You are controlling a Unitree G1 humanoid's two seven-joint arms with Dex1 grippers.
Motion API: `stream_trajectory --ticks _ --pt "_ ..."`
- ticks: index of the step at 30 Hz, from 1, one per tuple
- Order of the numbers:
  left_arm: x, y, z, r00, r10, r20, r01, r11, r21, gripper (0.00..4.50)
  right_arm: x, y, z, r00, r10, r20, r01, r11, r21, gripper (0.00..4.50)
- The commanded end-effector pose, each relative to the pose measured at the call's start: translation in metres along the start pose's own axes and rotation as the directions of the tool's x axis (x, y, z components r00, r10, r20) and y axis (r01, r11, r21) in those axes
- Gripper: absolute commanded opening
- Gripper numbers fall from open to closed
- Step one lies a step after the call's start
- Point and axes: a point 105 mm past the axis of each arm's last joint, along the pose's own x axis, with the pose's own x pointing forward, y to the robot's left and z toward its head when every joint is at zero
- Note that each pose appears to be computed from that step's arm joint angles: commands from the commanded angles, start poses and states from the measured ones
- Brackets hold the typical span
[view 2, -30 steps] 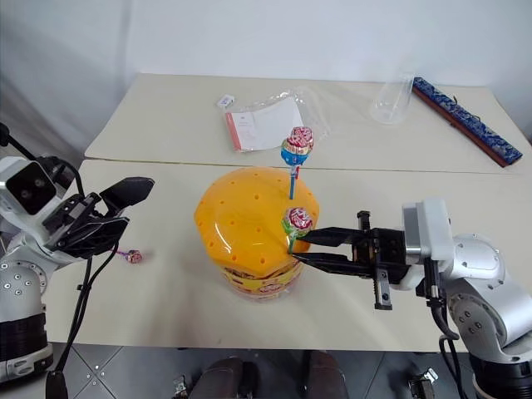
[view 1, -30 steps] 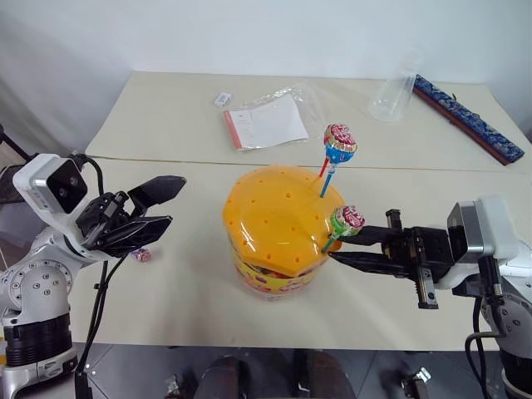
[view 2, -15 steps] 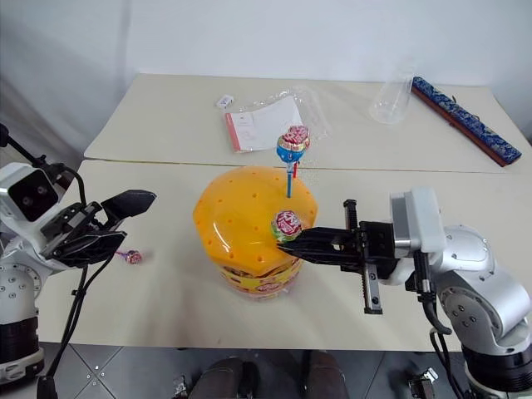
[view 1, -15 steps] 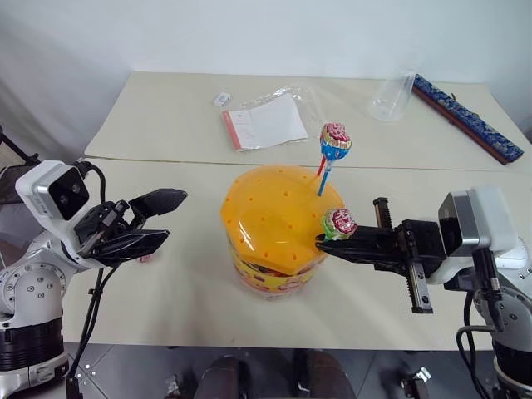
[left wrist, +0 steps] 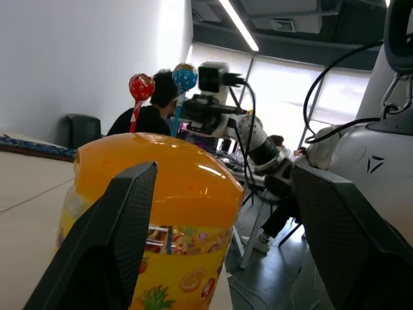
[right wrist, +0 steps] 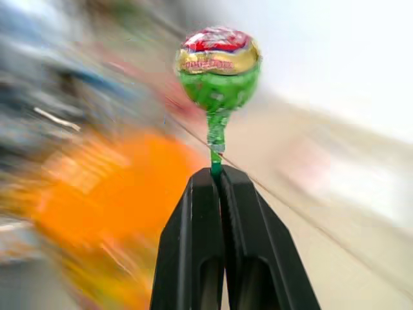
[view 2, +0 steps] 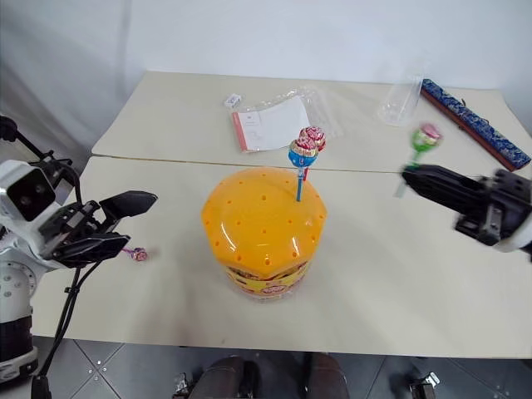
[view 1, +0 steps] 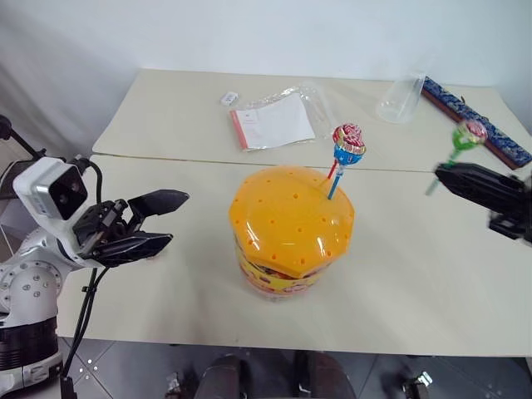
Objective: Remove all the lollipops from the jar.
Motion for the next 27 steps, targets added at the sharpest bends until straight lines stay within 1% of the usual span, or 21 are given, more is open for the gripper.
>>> stream_trajectory --ticks 1,2,3,4,6,7,8,10,12,13,14,15,16,17,18,19,21,23,24,27 --pt "0.011 0.002 -0.004 0.999 -0.017 -0.052 0.022 0.995 0.096 3.52 -0.035 -0.054 -0.054 0.877 -0.335 -0.345 0.283 0.94 -0.192 0.02" --pt "0.012 0.001 -0.007 0.998 -0.027 -0.063 0.033 0.994 0.101 3.52 -0.051 -0.069 -0.079 0.77 -0.435 -0.467 0.328 0.898 -0.294 0.02" --pt "0.014 -0.001 -0.008 0.997 -0.041 -0.069 0.047 0.995 0.091 3.52 -0.058 -0.073 -0.095 0.719 -0.45 -0.529 0.301 0.888 -0.346 0.02" --pt "0.015 -0.002 -0.009 0.996 -0.05 -0.074 0.057 0.995 0.086 3.52 -0.064 -0.075 -0.104 0.693 -0.451 -0.562 0.273 0.886 -0.374 0.02" --pt "0.014 -0.005 -0.011 0.994 -0.058 -0.093 0.066 0.994 0.086 3.52 -0.062 -0.067 -0.119 0.718 -0.379 -0.583 0.2 0.916 -0.348 0.02" --pt "0.014 -0.007 -0.012 0.993 -0.061 -0.097 0.07 0.994 0.087 3.52 -0.064 -0.065 -0.123 0.72 -0.359 -0.594 0.172 0.921 -0.349 0.02" --pt "0.013 -0.009 -0.011 0.994 -0.062 -0.095 0.069 0.995 0.071 3.52 -0.067 -0.061 -0.136 0.705 -0.316 -0.635 0.11 0.933 -0.341 0.02" --pt "0.01 -0.011 -0.01 0.994 -0.062 -0.091 0.068 0.996 0.06 3.52 -0.071 -0.057 -0.152 0.685 -0.264 -0.679 0.07 0.952 -0.299 0.02" --pt "0.008 -0.013 -0.009 0.995 -0.052 -0.089 0.057 0.997 0.054 3.52 -0.072 -0.058 -0.156 0.703 -0.254 -0.664 0.086 0.957 -0.276 0.46" --pt "0.006 -0.013 -0.007 0.996 -0.035 -0.084 0.039 0.998 0.05 3.52 -0.069 -0.057 -0.153 0.739 -0.235 -0.632 0.074 0.96 -0.272 0.65" --pt "0.002 -0.013 -0.007 0.997 -0.016 -0.08 0.019 0.999 0.044 3.52 -0.064 -0.053 -0.147 0.785 -0.208 -0.584 0.078 0.968 -0.24 1.0" --pt "0.0 -0.013 -0.007 0.997 -0.003 -0.076 0.006 0.999 0.04 3.52 -0.06 -0.051 -0.142 0.814 -0.188 -0.55 0.076 0.973 -0.219 1.33" --pt "-0.004 -0.012 -0.008 0.997 0.016 -0.075 -0.014 0.999 0.034 3.52 -0.051 -0.039 -0.129 0.876 -0.102 -0.471 0.029 0.987 -0.158 1.64" --pt "-0.007 -0.012 -0.01 0.997 0.028 -0.075 -0.026 0.999 0.029 3.52 -0.046 -0.029 -0.12 0.909 -0.038 -0.416 -0.013 0.993 -0.121 2.02" --pt "-0.01 -0.012 -0.01 0.998 0.033 -0.062 -0.032 0.999 0.016 3.52 -0.042 -0.022 -0.108 0.938 0.01 -0.347 -0.056 0.991 -0.124 2.33" --pt "-0.013 -0.012 -0.012 0.997 0.047 -0.056 -0.047 0.999 -0.007 3.52 -0.037 -0.01 -0.093 0.961 0.078 -0.266 -0.11 0.988 -0.11 2.33" --pt "-0.019 -0.012 -0.015 0.996 0.062 -0.058 -0.064 0.998 -0.027 3.52 -0.027 0.007 -0.069 0.978 0.141 -0.153 -0.164 0.975 -0.149 2.33" --pt "-0.023 -0.009 -0.017 0.995 0.077 -0.058 -0.079 0.997 -0.024 3.52 -0.015 0.02 -0.051 0.98 0.173 -0.1 -0.188 0.966 -0.178 2.33" --pt "-0.023 -0.006 -0.017 0.995 0.083 -0.05 -0.084 0.996 -0.013 3.52 -0.006 0.03 -0.038 0.976 0.212 -0.053 -0.218 0.96 -0.174 2.33" --pt "-0.02 0.002 -0.013 0.997 0.081 -0.009 -0.08 0.997 0.02 3.52 0.014 0.056 -0.008 0.948 0.315 0.047 -0.299 0.931 -0.207 2.33"
